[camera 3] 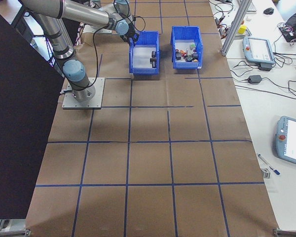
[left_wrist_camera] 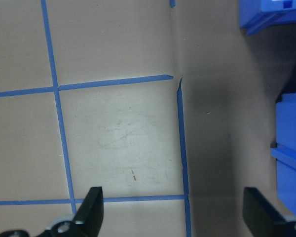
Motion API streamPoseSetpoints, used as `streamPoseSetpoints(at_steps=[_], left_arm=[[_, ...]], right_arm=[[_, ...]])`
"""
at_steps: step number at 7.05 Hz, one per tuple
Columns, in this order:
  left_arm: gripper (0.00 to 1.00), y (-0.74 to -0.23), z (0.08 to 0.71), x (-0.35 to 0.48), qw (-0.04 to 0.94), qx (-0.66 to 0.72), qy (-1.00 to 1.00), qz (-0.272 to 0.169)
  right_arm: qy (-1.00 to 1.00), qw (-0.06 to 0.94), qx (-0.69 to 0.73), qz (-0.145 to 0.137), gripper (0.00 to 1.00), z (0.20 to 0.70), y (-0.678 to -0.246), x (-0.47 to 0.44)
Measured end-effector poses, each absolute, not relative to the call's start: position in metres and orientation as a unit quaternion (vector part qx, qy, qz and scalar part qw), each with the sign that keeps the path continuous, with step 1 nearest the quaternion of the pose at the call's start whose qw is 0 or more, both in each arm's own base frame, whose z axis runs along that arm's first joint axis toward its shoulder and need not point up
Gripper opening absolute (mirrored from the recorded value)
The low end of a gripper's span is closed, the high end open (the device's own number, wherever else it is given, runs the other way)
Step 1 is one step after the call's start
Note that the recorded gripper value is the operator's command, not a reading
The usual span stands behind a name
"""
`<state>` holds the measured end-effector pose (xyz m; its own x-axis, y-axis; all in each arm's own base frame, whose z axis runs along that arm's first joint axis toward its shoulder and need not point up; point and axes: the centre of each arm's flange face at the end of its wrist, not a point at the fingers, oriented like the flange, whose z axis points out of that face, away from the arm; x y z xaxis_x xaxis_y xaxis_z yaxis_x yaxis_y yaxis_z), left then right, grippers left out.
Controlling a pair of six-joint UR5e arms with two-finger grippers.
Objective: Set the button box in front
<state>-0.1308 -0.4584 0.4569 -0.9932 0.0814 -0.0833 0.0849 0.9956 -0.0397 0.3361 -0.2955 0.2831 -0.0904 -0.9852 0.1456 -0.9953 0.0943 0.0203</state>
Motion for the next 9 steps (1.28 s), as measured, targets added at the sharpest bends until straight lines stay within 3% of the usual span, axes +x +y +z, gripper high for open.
streamPoseSetpoints(at_steps=[2,5,9], left_arm=[[1.00,-0.463,0.456,-0.131,0.040,0.041,0.998,-0.023],[1.00,-0.466,0.452,-0.133,0.039,0.041,0.998,-0.019],[1.00,-0.461,0.450,-0.138,0.033,0.045,0.998,-0.014]], right_arm=[[-0.742,0.064,0.666,0.049,1.00,0.300,-0.296,0.331],[-0.778,0.068,0.623,0.047,1.00,0.374,-0.307,0.285],[-0.893,0.057,0.441,0.069,1.00,0.437,-0.374,0.171]])
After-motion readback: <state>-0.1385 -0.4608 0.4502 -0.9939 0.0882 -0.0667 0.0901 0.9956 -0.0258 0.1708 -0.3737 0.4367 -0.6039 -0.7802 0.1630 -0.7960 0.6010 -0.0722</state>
